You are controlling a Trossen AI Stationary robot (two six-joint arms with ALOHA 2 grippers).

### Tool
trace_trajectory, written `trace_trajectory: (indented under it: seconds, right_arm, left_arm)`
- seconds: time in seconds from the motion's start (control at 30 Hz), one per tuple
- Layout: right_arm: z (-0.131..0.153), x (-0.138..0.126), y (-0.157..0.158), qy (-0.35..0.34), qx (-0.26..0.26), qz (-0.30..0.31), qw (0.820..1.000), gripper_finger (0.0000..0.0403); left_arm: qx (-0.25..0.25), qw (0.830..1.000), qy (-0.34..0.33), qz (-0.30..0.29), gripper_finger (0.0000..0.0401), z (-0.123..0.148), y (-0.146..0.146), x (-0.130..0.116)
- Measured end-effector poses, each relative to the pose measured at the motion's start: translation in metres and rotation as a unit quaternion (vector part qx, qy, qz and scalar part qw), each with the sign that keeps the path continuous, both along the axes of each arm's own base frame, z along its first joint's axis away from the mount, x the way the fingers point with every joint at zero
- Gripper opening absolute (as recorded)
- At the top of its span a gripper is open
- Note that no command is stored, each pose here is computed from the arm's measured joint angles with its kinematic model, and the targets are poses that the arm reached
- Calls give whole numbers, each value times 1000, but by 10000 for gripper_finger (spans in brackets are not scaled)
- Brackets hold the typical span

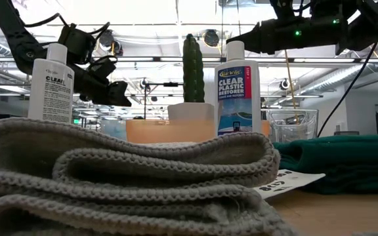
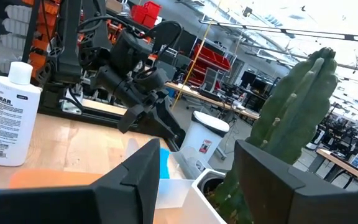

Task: Pick & Place Kitchen Items
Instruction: Put the blue sponge into the white bin

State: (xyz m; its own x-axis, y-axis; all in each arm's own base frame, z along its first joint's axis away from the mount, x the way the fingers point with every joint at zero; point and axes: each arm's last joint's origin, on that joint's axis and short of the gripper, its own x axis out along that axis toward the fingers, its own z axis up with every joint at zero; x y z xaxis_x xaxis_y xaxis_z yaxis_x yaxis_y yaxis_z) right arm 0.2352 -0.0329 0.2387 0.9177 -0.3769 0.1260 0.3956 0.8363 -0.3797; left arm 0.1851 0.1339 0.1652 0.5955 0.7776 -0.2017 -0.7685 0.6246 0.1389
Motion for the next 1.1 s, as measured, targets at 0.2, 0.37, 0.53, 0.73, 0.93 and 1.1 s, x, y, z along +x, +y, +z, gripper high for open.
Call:
trace_trajectory:
  seconds: [0.2,0.37,0.53,0.73,0.93,1.1]
  right_arm:
    - [0,0,0,2,0,0,1000,170]
    - [-1,0,0,5,0,0,1000,170]
    - [-1,0,0,7,1,0,1000,169]
    - [-1,0,0,7,1,0,1000,171]
    - [-1,0,0,7,2,0,1000,169]
    - [-1,0,0,7,2,0,1000,170]
  left_arm:
    - [-5,997,-66,42,220,14,-1,-5]
    - [6,993,-121,-7,220,34,-13,-7]
    - [27,982,-168,-83,221,56,-34,-7]
    - [51,959,-209,-186,221,79,-64,-6]
    - [75,943,-196,-259,221,100,-91,5]
    - [84,938,-169,-291,221,114,-108,16]
